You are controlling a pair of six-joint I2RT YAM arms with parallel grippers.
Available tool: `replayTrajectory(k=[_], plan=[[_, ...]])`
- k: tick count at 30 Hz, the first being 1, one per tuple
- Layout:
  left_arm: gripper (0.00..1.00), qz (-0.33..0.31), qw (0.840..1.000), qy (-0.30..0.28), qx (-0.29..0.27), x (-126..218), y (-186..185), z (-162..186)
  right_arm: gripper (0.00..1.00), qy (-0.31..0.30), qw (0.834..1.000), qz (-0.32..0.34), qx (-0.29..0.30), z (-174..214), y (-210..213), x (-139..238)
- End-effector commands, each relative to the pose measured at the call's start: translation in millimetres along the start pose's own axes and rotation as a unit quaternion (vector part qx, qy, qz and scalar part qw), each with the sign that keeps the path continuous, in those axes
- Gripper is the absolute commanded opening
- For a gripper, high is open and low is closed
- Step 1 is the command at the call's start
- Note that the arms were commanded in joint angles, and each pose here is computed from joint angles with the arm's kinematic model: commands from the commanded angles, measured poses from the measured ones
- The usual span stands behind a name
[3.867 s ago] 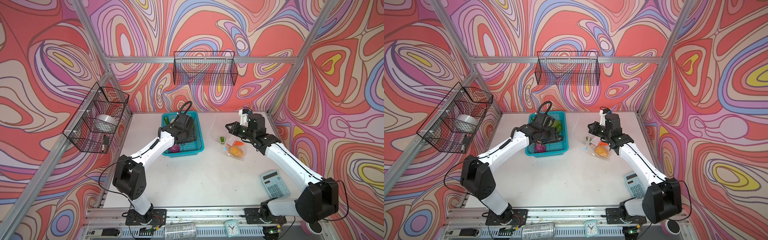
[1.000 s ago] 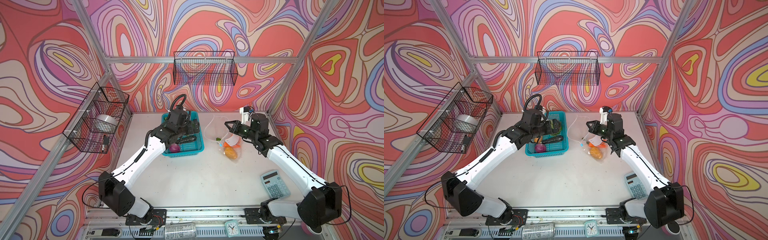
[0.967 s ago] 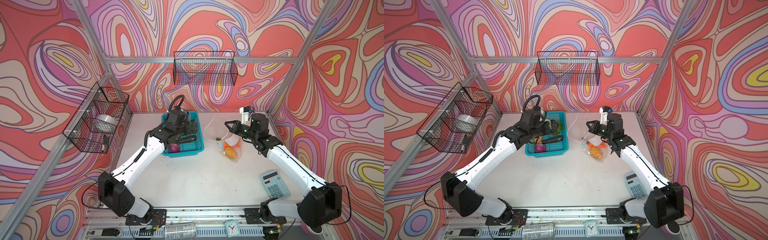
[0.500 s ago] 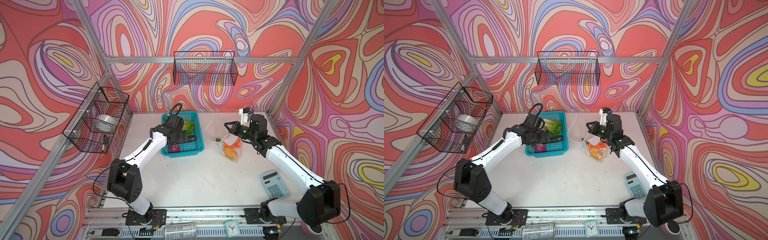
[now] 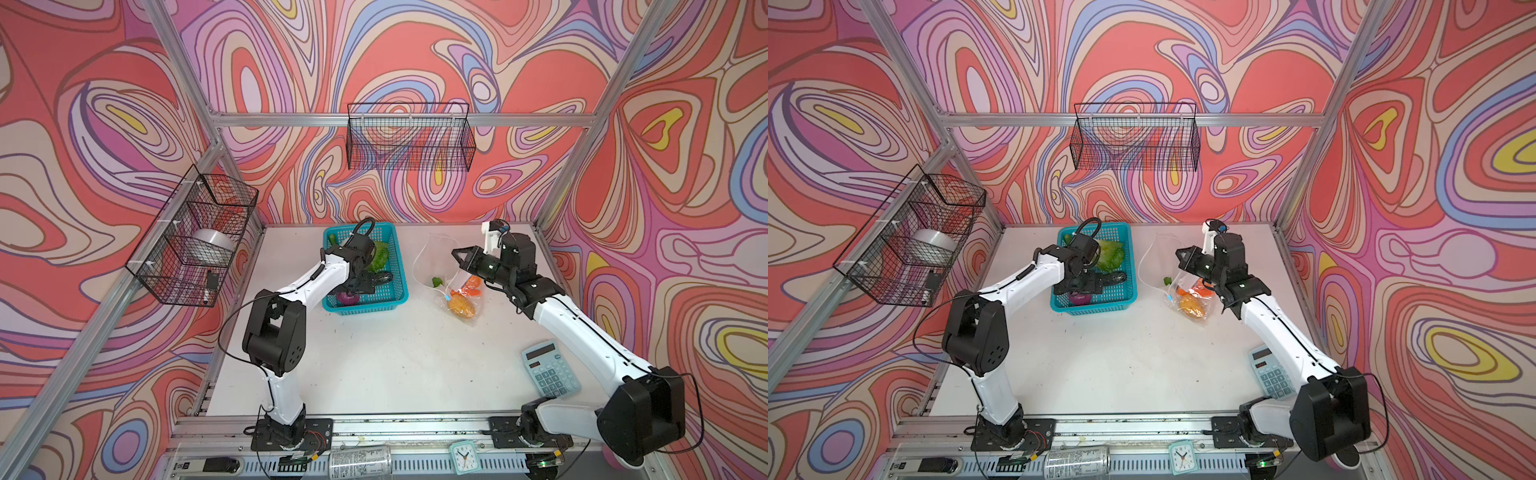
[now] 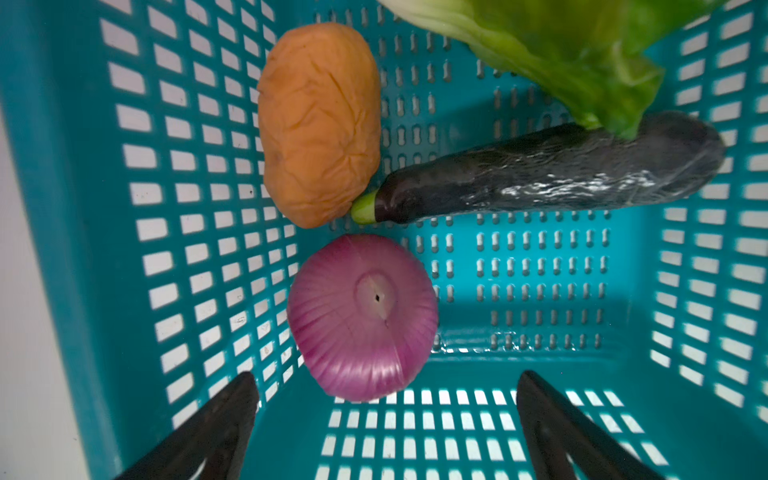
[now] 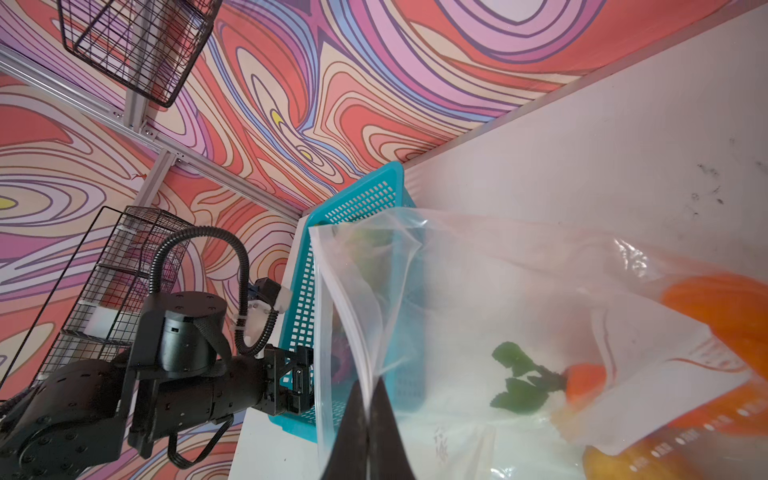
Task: Place the food in the zip-top bag and seal the zipper
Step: 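Move the left gripper back to the basket and grasp the purple onion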
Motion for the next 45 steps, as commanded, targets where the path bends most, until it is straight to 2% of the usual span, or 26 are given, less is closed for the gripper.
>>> replayTrajectory(k=[1,14,25,29,32,36,45], plan=[[1.00,-0.031,0.999,0.021,-0.011,-10,6,4,0.00,-0.007,1.000,0.001,0.010,-2,3,4],[0.99,-0.033,0.998,0.044,-0.017,-40,-3,8,0.00,-0.005,1.000,-0.002,0.011,-6,5,-2],[0.90,-0.036,0.997,0.064,-0.025,-57,-7,13,0.00,-0.004,1.000,0.003,0.013,-6,3,-2],[0.81,-0.038,0.997,0.069,-0.027,-60,-6,16,0.00,-0.004,1.000,0.003,0.014,-5,3,-2],[0.71,-0.036,0.997,0.065,-0.025,-58,-5,15,0.00,-0.003,1.000,0.004,0.013,-5,2,-2],[0.64,-0.031,0.998,0.057,-0.023,-50,-5,13,0.00,-0.003,1.000,0.004,0.014,-5,2,-2],[0.58,-0.001,1.000,0.003,-0.008,-6,-2,-3,0.00,-0.001,1.000,0.004,0.010,-4,2,-4]])
Point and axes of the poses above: each gripper's point midway between its finger pads, its own x axis back along the fingers, its own y axis along the line the jaws close on, z = x × y, the point moved 5 cm from there along x, back along the fingers, and after that the axes turned 8 degrees about x, right-handed, at the moved point
